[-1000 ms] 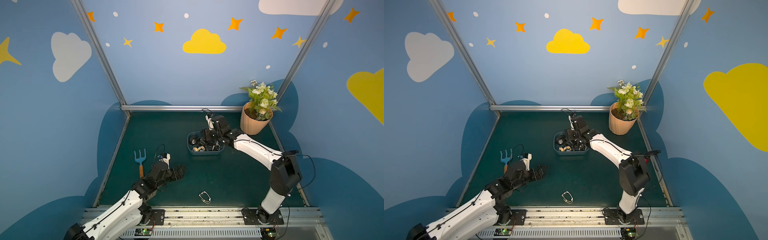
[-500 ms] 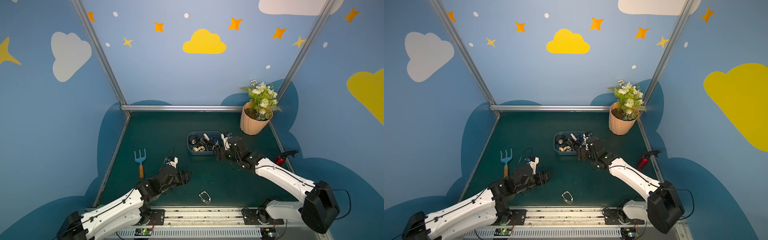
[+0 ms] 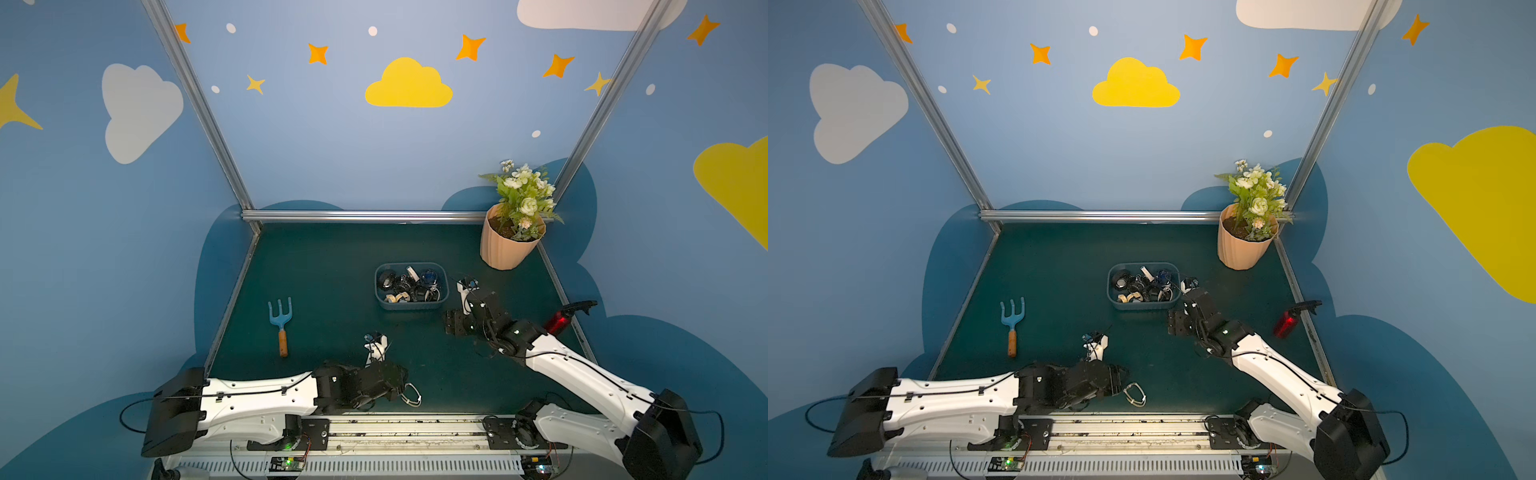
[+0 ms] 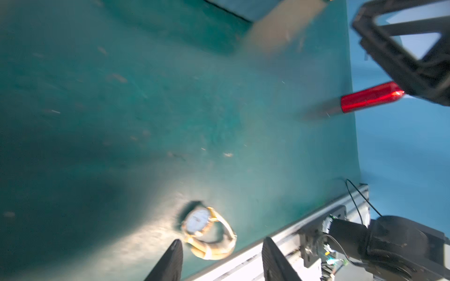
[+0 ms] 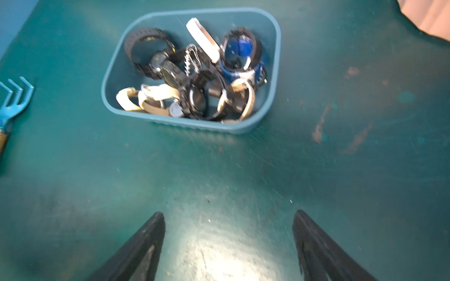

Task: Put the watch into the storage box
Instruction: Pick up the watch at the center of the board.

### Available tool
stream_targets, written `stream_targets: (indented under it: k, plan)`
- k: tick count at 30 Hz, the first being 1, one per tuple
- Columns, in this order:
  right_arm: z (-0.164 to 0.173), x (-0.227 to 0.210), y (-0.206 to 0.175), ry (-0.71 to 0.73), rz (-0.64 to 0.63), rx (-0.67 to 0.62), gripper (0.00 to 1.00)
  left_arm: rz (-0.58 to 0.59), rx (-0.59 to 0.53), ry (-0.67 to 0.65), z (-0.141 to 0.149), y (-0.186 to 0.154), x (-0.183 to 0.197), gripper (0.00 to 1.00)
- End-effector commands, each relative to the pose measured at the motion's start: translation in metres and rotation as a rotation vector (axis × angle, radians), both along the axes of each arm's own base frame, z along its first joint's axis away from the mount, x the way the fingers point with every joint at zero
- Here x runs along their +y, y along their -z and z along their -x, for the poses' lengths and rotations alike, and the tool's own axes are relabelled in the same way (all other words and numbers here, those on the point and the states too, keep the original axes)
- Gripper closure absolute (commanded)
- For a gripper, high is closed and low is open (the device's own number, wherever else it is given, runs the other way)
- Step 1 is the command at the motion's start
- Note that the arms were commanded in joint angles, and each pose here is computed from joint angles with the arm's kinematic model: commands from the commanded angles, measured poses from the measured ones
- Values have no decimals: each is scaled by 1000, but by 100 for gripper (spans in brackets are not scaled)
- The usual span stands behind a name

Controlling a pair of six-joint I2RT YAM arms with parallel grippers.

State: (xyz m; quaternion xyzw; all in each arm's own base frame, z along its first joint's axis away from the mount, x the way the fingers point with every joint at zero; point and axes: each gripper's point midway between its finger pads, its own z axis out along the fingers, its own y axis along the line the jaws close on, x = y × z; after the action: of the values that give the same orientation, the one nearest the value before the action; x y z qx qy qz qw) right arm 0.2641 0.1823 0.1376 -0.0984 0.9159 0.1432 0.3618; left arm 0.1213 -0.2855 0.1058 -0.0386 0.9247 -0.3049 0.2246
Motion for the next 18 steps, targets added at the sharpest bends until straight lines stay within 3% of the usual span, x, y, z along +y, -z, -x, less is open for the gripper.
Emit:
stream_targets:
  k: [1, 10, 18]
  plan:
    - [6, -8, -1, 19, 3, -7, 16, -23, 20, -40, 3, 9, -5, 47]
    - [16, -19, 9, 31, 7, -7, 16, -110, 105, 32, 18, 27, -36, 59]
    - [18, -27, 9, 51, 14, -18, 16, -177, 188, 62, 28, 44, -44, 62]
